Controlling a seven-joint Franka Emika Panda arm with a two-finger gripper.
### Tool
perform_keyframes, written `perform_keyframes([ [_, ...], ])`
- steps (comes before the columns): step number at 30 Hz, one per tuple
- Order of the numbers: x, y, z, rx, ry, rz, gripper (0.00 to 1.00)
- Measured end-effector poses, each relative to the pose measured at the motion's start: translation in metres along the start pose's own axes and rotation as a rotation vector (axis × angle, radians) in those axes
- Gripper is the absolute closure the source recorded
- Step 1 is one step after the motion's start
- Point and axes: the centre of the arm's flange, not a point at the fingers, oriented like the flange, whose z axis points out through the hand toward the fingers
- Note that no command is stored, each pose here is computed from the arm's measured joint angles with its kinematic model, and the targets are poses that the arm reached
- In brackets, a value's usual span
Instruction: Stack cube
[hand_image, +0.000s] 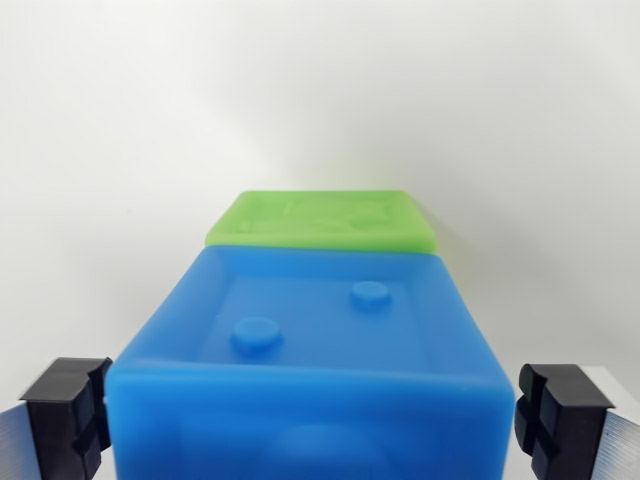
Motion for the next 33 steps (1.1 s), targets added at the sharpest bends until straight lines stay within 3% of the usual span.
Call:
perform_keyframes([
  [10,0.001,0.000,-0.019,-0.0010,0.0038,-0.001,0.00],
  [33,-0.001,0.001,-0.098,-0.0027,0.0055,0.001,0.00],
])
